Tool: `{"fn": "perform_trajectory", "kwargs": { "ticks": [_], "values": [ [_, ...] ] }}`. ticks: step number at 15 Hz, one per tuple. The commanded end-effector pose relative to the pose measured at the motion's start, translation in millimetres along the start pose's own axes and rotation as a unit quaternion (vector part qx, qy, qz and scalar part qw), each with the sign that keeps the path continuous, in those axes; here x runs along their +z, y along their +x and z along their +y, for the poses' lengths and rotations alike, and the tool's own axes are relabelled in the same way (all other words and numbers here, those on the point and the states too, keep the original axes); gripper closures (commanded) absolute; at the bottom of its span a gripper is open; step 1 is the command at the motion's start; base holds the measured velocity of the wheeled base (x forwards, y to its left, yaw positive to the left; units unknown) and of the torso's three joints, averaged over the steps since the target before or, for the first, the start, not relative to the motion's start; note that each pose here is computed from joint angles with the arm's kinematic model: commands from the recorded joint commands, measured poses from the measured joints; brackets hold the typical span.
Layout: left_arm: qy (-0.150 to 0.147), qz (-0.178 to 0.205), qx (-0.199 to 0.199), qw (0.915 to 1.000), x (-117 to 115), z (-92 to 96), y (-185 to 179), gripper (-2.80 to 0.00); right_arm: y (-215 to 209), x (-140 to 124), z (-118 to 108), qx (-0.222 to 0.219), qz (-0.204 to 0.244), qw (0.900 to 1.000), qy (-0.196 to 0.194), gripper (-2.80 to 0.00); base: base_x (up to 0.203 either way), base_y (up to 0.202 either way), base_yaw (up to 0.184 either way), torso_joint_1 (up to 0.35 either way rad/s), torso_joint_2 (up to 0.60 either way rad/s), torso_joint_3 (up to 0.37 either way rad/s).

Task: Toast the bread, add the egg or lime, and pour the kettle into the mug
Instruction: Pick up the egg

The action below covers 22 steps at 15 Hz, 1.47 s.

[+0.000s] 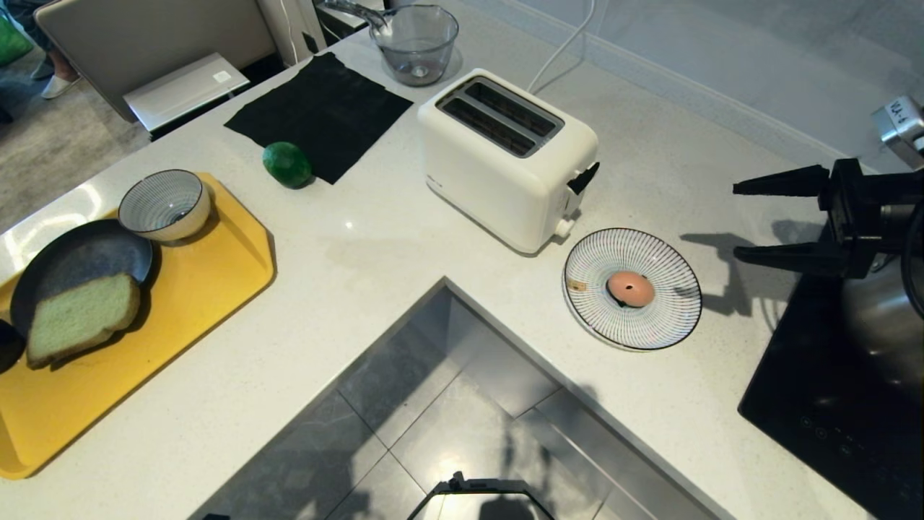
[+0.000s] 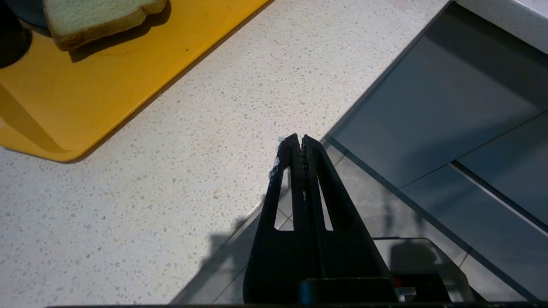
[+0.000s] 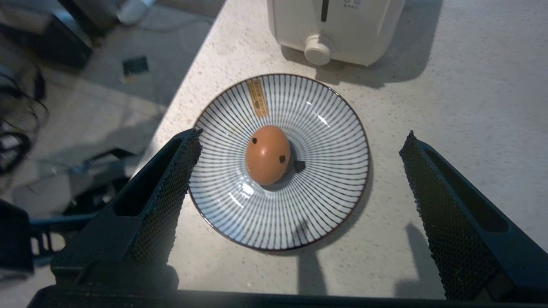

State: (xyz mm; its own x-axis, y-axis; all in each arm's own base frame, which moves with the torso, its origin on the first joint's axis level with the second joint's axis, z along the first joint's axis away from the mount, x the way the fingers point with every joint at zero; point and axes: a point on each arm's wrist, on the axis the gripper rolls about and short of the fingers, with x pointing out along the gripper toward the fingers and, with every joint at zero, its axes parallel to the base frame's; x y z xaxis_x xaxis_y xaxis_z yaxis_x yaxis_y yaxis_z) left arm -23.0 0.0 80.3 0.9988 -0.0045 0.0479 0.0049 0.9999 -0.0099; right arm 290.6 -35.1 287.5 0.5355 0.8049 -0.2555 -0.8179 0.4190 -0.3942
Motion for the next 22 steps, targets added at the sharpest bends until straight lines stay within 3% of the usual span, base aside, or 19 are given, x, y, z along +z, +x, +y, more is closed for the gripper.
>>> {"fn": "perform_trajectory", "kwargs": {
  "ticks": [1, 2, 3, 4, 6, 7, 10, 11, 12, 14, 19, 22],
  "values": [
    [0.0, 0.007, 0.0, 1.0, -4.3, 0.0, 0.9, 0.0, -7.1, 32.3, 4.3, -0.028, 0.036, 0.995, -0.085, -2.8, 0.0, 0.0, 0.0, 0.0, 0.0, 0.0],
    [0.0, 0.007, 0.0, 1.0, -4.3, 0.0, 0.9, 0.0, -6.6, 38.4, 6.1, -0.02, 0.044, 0.995, -0.092, -2.8, 0.0, 0.0, 0.0, 0.0, 0.0, 0.0],
    [0.0, 0.007, 0.0, 1.0, -4.3, 0.0, 0.9, 0.0, -9.3, 47.4, 9.9, -0.009, 0.061, 0.995, -0.075, -2.8, 0.0, 0.0, 0.0, 0.0, 0.0, 0.0],
    [0.0, 0.007, 0.0, 1.0, -4.3, 0.0, 0.9, 0.0, -14.7, 60.4, 13.6, 0.001, 0.08, 0.995, -0.056, -2.8, 0.0, 0.0, 0.0, 0.0, 0.0, 0.0],
    [0.0, 0.007, 0.0, 1.0, -4.3, 0.0, 0.9, 0.0, -24.3, 73.2, 31.5, 0.047, 0.135, 0.989, 0.023, -2.8, 0.0, 0.0, 0.0, 0.0, 0.0, 0.0],
    [0.0, 0.007, 0.0, 1.0, -4.3, 0.0, 0.9, 0.0, -25.4, 72.8, 36.1, 0.057, 0.169, 0.984, 0.027, -2.8, 0.0, 0.0, 0.0, 0.0, 0.0, 0.0],
    [0.0, 0.007, 0.0, 1.0, -4.3, 0.0, 0.9, 0.0, -25.4, 61.6, 30.7, 0.076, 0.227, 0.962, -0.131, -2.8, 0.0, 0.0, 0.0, 0.0, 0.0, 0.0],
    [0.0, 0.007, 0.0, 1.0, -4.3, 0.0, 0.9, 0.0, -25.8, 56.5, 30.2, 0.088, 0.236, 0.954, -0.164, -2.8, 0.0, 0.0, 0.0, 0.0, 0.0, 0.0],
    [0.0, 0.007, 0.0, 1.0, -4.3, 0.0, 0.9, 0.0, -26.6, 53.3, 32.7, 0.096, 0.241, 0.951, -0.167, -2.8, 0.0, 0.0, 0.0, 0.0, 0.0, 0.0],
    [0.0, 0.007, 0.0, 1.0, -4.3, 0.0, 0.9, 0.0, -25.9, 53.7, 40.0, 0.116, 0.241, 0.952, -0.149, -2.8, 0.0, 0.0, 0.0, 0.0, 0.0, 0.0],
    [0.0, 0.007, 0.0, 1.0, -4.3, 0.0, 0.9, 0.0, -28.6, 64.1, 46.6, 0.11, 0.238, 0.96, -0.092, -2.8, 0.0, 0.0, 0.0, 0.0, 0.0, 0.0],
    [0.0, 0.007, 0.0, 1.0, -4.3, 0.0, 0.9, 0.0, -26.8, 67.6, 54.0, 0.12, 0.242, 0.962, -0.033, -2.8, 0.0, 0.0, 0.0, 0.0, 0.0, 0.0]
  ]
}}
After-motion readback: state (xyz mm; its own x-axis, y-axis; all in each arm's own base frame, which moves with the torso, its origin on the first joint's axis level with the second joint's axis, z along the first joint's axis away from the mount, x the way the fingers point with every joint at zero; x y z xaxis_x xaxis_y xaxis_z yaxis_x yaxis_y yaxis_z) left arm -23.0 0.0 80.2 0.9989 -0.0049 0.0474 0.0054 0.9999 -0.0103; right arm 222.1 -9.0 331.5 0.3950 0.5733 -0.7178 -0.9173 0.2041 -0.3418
